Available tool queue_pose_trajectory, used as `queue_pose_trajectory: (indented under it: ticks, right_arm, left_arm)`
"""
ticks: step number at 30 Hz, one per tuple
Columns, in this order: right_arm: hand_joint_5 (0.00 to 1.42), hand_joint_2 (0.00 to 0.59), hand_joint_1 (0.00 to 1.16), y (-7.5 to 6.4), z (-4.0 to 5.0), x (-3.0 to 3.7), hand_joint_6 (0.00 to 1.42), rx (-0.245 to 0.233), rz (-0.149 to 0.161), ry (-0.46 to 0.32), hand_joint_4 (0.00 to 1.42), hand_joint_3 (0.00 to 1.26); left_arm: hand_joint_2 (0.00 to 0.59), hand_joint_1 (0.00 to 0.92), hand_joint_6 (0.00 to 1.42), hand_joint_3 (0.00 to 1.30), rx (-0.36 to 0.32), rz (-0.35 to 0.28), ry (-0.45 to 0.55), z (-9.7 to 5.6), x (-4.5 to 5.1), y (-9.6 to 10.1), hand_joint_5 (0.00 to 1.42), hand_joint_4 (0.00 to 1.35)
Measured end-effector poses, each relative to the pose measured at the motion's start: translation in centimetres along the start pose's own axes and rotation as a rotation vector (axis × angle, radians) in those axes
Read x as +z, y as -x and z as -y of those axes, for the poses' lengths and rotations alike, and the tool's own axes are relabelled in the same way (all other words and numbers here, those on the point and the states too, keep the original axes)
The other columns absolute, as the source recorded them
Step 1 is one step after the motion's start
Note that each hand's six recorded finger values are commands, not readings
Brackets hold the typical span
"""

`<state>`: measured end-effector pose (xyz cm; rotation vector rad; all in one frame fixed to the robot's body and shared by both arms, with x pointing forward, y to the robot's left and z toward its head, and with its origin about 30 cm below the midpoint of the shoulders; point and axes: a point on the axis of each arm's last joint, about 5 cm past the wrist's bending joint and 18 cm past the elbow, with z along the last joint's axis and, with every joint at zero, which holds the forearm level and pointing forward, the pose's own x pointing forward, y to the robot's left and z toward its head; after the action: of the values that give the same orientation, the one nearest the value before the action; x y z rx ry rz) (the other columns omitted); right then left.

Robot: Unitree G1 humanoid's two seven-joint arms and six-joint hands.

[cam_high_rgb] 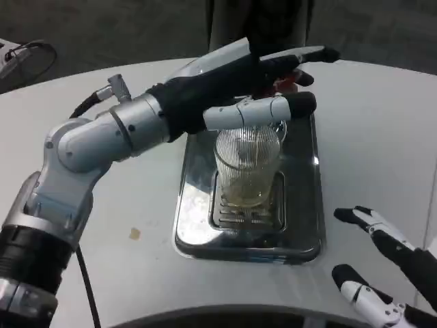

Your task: Grasp the cup under the faucet to collect the drink, then remove the cup.

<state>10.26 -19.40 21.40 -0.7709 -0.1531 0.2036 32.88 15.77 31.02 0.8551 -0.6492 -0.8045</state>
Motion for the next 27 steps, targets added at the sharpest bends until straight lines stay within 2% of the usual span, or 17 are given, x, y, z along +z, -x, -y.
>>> queue_pose_trajectory:
  ticks: [1,2,5,7,10,12,18,21,24,27]
  right_arm:
    - [0.05,0.330,0.47,-0.4,-0.16,-0.25,0.07,-0.010,0.004,-0.054,0.01,0.04]
    - [0.06,0.318,0.50,-0.6,-0.26,-0.35,0.08,-0.018,0.007,-0.077,0.01,0.01]
    - [0.06,0.271,0.58,-1.7,-0.61,-0.53,0.09,-0.049,0.043,-0.133,0.01,0.00]
    - [0.06,0.257,0.60,-2.0,-0.73,-0.61,0.10,-0.054,0.046,-0.139,0.01,0.00]
    - [0.06,0.253,0.61,-3.5,-1.34,-1.00,0.08,-0.072,0.060,-0.152,0.00,0.00]
    - [0.05,0.246,0.61,-4.2,-1.60,-1.02,0.08,-0.080,0.072,-0.153,0.00,0.00]
    - [0.05,0.239,0.64,-6.3,-2.35,-1.06,0.08,-0.118,0.080,-0.156,0.00,0.00]
    - [0.05,0.237,0.65,-7.2,-2.60,-0.97,0.08,-0.122,0.089,-0.158,0.00,0.00]
    - [0.03,0.227,0.68,-8.2,-3.07,-0.80,0.07,-0.105,0.094,-0.165,0.00,0.00]
    - [0.03,0.226,0.69,-9.2,-3.50,-0.71,0.06,-0.097,0.090,-0.176,0.00,0.00]
  left_arm:
    - [0.075,0.000,0.11,0.11,0.001,0.000,-0.002,0.0,-0.02,0.0,0.13,0.00]
    - [0.074,0.000,0.11,0.11,0.001,0.000,-0.003,0.0,-0.04,0.0,0.12,0.00]
    - [0.073,0.000,0.11,0.11,0.001,0.000,-0.005,-0.1,-0.09,0.0,0.12,0.00]
    - [0.072,0.000,0.11,0.11,0.001,0.000,-0.006,-0.1,-0.09,0.0,0.12,0.00]
    - [0.073,0.000,0.11,0.11,0.001,0.000,-0.009,-0.1,-0.10,0.1,0.12,0.00]
    - [0.074,0.000,0.11,0.11,0.002,0.000,-0.011,-0.1,-0.10,0.1,0.12,0.00]
    - [0.075,0.000,0.11,0.11,0.002,-0.001,-0.011,-0.2,-0.12,0.1,0.12,0.00]
    - [0.076,0.000,0.11,0.11,0.002,-0.003,-0.011,-0.2,-0.15,0.1,0.12,0.00]
    - [0.076,0.000,0.12,0.11,0.004,-0.001,-0.008,-0.2,-0.16,0.2,0.12,0.00]
    - [0.064,0.000,0.12,0.11,0.005,0.000,-0.007,-0.2,-0.20,0.2,0.12,0.00]
